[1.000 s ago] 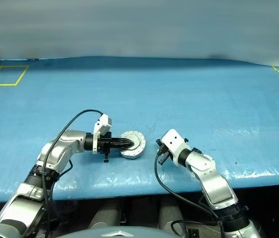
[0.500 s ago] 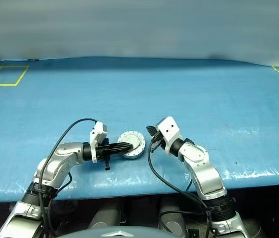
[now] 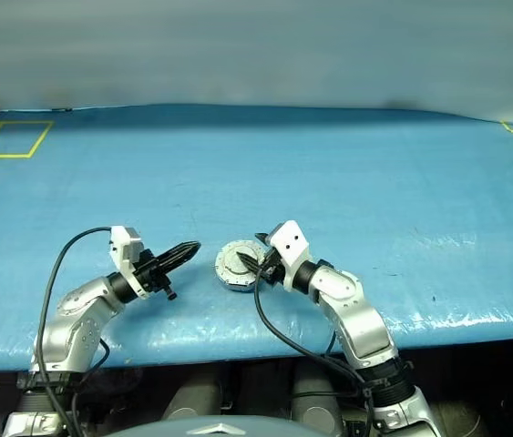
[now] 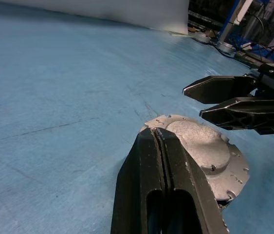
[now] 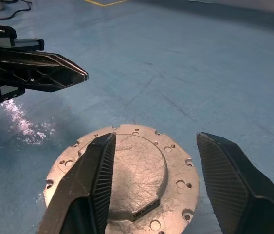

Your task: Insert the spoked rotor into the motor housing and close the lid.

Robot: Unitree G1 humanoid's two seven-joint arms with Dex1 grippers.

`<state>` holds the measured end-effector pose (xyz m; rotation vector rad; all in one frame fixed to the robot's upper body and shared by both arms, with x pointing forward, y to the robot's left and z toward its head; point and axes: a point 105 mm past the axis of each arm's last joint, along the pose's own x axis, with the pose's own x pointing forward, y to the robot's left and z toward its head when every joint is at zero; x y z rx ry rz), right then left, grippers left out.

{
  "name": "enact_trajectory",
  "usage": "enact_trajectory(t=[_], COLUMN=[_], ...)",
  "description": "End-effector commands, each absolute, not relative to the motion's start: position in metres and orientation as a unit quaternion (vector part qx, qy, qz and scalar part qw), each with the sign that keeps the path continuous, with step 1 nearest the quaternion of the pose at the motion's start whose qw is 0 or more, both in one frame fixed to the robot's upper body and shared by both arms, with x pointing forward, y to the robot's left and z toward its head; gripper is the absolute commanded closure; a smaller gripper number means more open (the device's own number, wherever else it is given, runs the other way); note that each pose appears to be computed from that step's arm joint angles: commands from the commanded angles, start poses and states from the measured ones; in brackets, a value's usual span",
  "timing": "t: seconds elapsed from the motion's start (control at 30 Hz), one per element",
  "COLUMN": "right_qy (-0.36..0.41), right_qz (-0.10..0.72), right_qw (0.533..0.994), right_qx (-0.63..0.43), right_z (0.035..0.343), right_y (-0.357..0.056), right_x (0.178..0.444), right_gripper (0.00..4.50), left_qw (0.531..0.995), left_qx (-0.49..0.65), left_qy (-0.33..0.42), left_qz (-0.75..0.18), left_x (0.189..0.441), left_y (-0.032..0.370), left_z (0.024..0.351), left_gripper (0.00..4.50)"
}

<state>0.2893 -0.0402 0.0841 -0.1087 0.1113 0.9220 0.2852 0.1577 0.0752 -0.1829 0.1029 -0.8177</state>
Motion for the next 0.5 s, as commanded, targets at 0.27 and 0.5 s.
enact_trajectory(t=[0.27,0.5], right_qy=[0.055,0.061], right_qz=[0.48,0.474], right_qw=[0.871,0.874], right_qx=[-0.088,-0.091], right_z=[0.081,0.076], right_y=[-0.023,-0.024], right_x=[0.28,0.284], right_gripper=[1.33,1.15], left_qw=[0.915,0.913], left_qx=[-0.101,-0.093], left_qy=[0.023,0.039], left_qz=[-0.39,-0.396], left_x=[0.271,0.266], left_y=[0.149,0.146], left_z=[0.077,0.069], left_gripper=[4.5,4.5])
